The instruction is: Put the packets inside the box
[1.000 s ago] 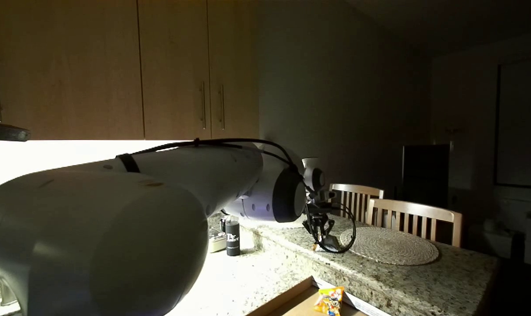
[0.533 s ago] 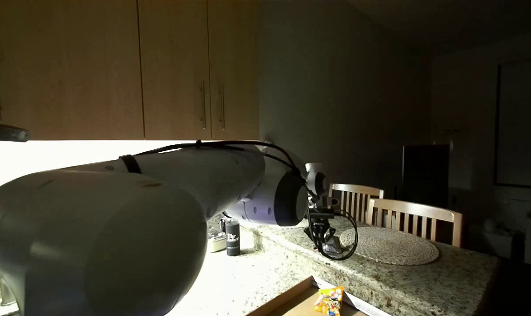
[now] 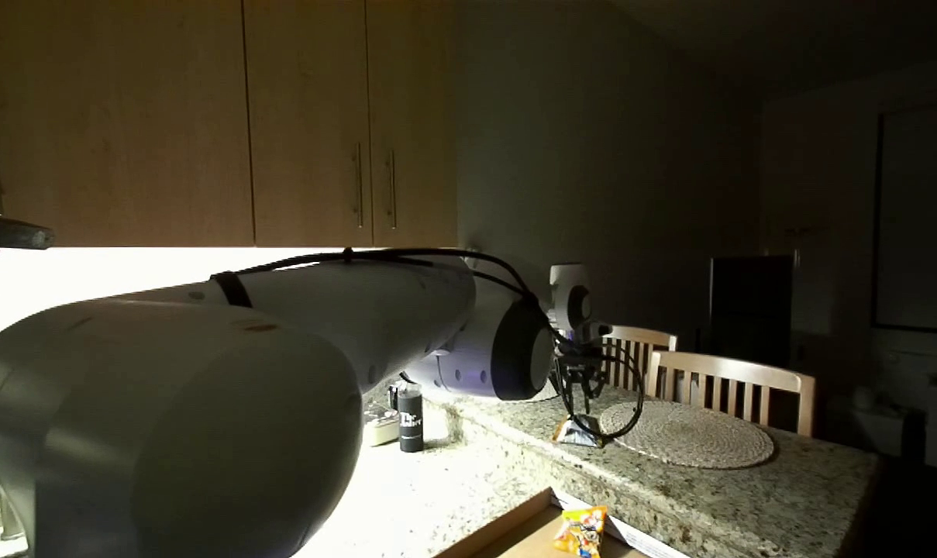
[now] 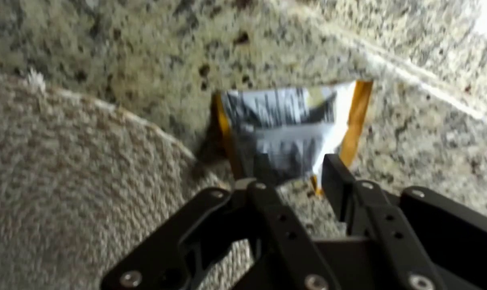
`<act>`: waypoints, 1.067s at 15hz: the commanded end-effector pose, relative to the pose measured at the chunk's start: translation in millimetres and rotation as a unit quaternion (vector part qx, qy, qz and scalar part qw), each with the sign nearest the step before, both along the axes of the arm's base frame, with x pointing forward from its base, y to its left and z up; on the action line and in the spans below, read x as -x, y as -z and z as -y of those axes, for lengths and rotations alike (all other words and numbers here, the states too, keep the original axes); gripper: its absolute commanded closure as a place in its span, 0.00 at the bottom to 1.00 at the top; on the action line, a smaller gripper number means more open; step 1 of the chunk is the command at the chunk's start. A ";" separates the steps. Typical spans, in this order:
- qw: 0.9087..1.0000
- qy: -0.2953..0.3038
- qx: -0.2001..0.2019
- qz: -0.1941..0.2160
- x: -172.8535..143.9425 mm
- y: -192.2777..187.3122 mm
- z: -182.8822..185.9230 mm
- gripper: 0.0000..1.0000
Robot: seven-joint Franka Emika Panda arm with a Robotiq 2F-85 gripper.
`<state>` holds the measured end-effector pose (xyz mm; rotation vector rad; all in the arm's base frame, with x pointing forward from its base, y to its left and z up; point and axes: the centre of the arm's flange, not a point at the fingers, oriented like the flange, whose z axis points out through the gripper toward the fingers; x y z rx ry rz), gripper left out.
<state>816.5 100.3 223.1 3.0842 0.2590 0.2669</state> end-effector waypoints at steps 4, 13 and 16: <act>0.988 -0.001 0.042 0.146 -53.6 -35.4 -49.8 0.11; 0.995 0.051 0.048 0.071 -75.7 43.0 -22.3 0.00; 0.995 0.065 0.049 0.051 -73.6 60.2 -15.6 0.00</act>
